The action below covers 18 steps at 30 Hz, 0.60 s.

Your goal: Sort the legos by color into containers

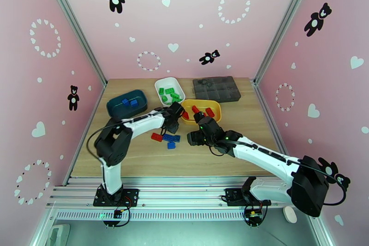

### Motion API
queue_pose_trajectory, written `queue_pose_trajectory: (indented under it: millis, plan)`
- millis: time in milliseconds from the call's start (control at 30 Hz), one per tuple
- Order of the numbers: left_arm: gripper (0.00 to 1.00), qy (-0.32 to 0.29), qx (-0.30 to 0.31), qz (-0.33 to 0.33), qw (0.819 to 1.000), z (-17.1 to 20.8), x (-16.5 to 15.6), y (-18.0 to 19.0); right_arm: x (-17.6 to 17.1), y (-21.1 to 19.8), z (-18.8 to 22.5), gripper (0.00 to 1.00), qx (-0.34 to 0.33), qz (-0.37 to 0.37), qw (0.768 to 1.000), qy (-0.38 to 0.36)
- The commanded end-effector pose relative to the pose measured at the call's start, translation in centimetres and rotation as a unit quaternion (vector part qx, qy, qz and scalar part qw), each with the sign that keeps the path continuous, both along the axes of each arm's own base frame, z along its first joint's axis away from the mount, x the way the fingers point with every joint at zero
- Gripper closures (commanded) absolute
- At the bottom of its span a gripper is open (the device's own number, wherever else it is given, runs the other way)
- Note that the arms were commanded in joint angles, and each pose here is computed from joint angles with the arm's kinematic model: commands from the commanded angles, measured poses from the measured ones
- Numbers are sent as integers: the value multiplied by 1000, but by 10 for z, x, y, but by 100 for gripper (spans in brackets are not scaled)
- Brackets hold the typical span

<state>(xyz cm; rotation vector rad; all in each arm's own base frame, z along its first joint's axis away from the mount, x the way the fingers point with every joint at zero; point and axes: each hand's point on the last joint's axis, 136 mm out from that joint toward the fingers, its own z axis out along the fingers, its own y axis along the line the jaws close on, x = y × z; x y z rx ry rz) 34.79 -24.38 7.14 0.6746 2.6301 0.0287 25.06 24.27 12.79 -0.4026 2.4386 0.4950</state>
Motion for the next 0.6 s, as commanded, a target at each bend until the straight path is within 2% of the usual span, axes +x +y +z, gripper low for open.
queue_pose_trajectory:
  millis: [0,100,233,400,567]
  plan:
    - [71,-37,-29,14,999,44,-2,8,9,21,12,26,28,21,999,-4]
    - [71,-64,-53,46,995,70,8,24,17,42,19,26,49,38,998,-1]
    - [71,-100,-86,130,983,97,35,64,30,75,32,28,77,64,995,-1]
    - [71,-133,-96,259,952,116,74,132,45,126,42,33,94,101,990,8]
    - [71,-132,-87,354,922,114,107,193,53,169,51,35,104,127,986,11]
